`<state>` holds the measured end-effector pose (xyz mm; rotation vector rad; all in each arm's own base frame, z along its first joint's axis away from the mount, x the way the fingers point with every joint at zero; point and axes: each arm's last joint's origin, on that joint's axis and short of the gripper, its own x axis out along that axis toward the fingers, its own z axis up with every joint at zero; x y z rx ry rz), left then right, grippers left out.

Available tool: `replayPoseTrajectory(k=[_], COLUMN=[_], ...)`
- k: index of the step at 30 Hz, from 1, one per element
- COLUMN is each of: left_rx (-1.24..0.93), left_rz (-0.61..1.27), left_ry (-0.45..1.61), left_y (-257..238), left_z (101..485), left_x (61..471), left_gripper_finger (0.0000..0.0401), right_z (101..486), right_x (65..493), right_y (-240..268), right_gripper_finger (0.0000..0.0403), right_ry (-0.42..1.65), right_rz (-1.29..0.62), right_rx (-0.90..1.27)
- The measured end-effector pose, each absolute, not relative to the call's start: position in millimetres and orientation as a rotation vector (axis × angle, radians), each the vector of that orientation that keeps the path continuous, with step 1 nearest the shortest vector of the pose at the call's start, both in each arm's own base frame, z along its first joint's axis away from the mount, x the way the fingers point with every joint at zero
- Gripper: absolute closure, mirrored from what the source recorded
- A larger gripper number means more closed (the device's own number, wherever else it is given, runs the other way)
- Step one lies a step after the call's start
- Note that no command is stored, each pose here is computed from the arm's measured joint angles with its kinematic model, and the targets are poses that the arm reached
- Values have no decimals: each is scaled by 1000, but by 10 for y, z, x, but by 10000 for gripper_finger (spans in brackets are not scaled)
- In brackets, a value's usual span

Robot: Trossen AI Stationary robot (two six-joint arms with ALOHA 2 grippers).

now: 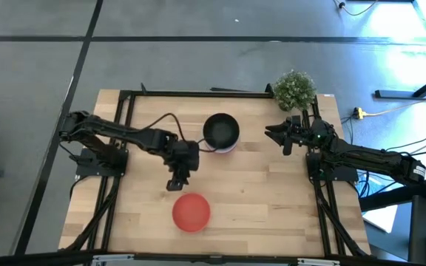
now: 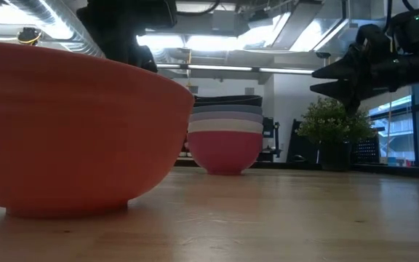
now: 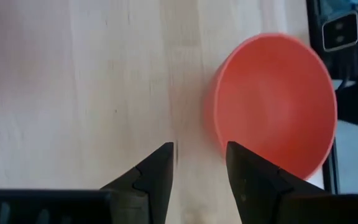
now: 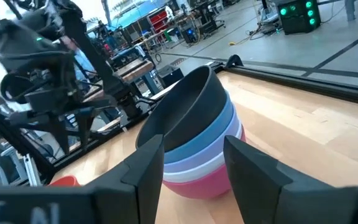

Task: Nest bowls inside each other
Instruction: Stack the orange bowl on top of the black bowl

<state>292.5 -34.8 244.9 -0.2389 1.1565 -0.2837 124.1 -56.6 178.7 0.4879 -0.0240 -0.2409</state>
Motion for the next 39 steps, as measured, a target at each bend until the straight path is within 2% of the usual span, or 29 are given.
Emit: replayPoseTrajectory(k=[18,39], left_rx=[-280,-287], left_rz=[-163,-31], left_ry=[1170,1271], left_y=[-858,-1000], left_z=[2361,1878], left_x=[2925,3125], left_gripper_finger=[259,259], right_z=[1785,1792], right_x=[1240,1245], right_y=[-568,-542], right_gripper_finger=[234,234], right_ry=[-26,-11], right_rz=[-246,-155], right_rx=[505,509])
